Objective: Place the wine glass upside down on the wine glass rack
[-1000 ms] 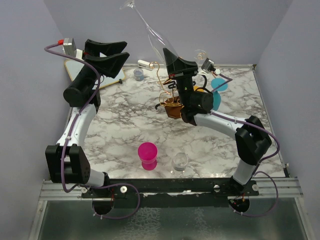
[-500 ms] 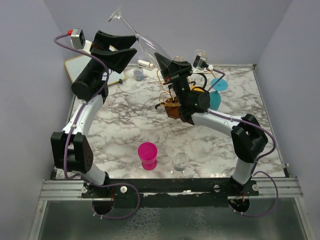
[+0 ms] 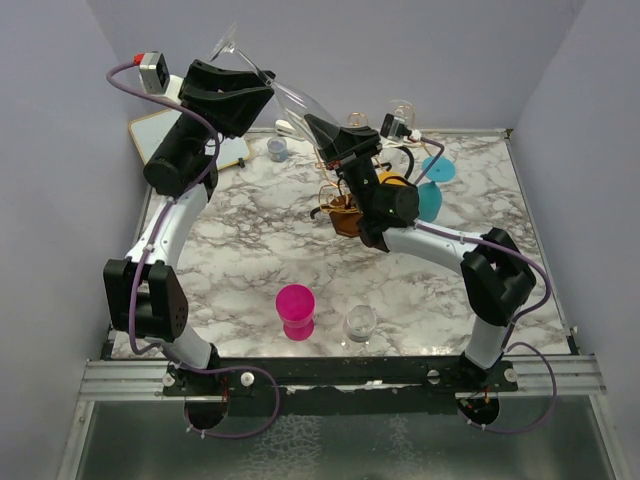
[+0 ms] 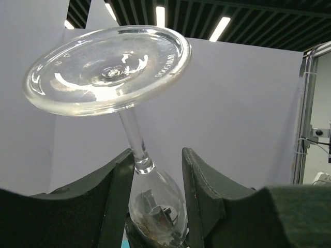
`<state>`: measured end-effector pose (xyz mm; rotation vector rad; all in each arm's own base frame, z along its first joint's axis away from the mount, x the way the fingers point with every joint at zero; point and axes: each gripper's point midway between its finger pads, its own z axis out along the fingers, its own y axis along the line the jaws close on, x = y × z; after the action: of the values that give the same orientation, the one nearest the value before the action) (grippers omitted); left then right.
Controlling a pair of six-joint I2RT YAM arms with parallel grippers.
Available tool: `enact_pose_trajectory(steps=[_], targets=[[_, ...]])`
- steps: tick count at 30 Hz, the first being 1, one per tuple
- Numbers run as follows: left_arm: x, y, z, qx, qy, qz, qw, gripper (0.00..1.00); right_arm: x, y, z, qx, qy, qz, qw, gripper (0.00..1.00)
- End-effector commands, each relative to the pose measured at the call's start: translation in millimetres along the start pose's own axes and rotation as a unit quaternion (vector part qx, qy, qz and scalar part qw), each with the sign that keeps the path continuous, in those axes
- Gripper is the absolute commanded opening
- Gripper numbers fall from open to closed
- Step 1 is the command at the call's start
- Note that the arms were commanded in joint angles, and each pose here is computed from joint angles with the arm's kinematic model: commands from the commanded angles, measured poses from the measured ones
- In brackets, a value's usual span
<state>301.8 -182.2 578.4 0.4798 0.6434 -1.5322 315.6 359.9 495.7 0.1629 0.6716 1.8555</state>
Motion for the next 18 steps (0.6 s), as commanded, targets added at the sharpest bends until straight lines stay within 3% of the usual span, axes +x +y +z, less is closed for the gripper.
enact_pose_trajectory(steps=[1, 3, 8, 15, 16, 17, 18], targets=[[-13, -27, 4, 0.063, -0.035, 0.035, 0.997, 0.42, -28, 68, -10, -0.141, -0.06, 0.027, 0.988, 0.01], [-14, -27, 5, 0.067, -0.038, 0.036, 0.996, 0.36, -27, 68, -9, -0.141, -0.061, 0.03, 0.988, 0.01], [-16, -29, 6, 0.075, -0.042, 0.037, 0.996, 0.07, -26, 61, -9, -0.132, -0.07, 0.069, 0.986, 0.01], [-23, -37, 11, 0.092, -0.05, 0.038, 0.994, 0.04, -19, 59, -7, -0.133, -0.069, 0.084, 0.985, 0.01], [-25, -39, 12, 0.097, -0.05, 0.041, 0.993, 0.08, -17, 58, -7, -0.133, -0.067, 0.087, 0.985, 0.01], [-25, -42, 13, 0.103, -0.051, 0.044, 0.992, 0.18, -16, 59, -7, -0.135, -0.066, 0.088, 0.985, 0.01], [-26, -44, 14, 0.107, -0.051, 0.048, 0.992, 0.2, -15, 58, -7, -0.134, -0.064, 0.088, 0.985, 0.01]])
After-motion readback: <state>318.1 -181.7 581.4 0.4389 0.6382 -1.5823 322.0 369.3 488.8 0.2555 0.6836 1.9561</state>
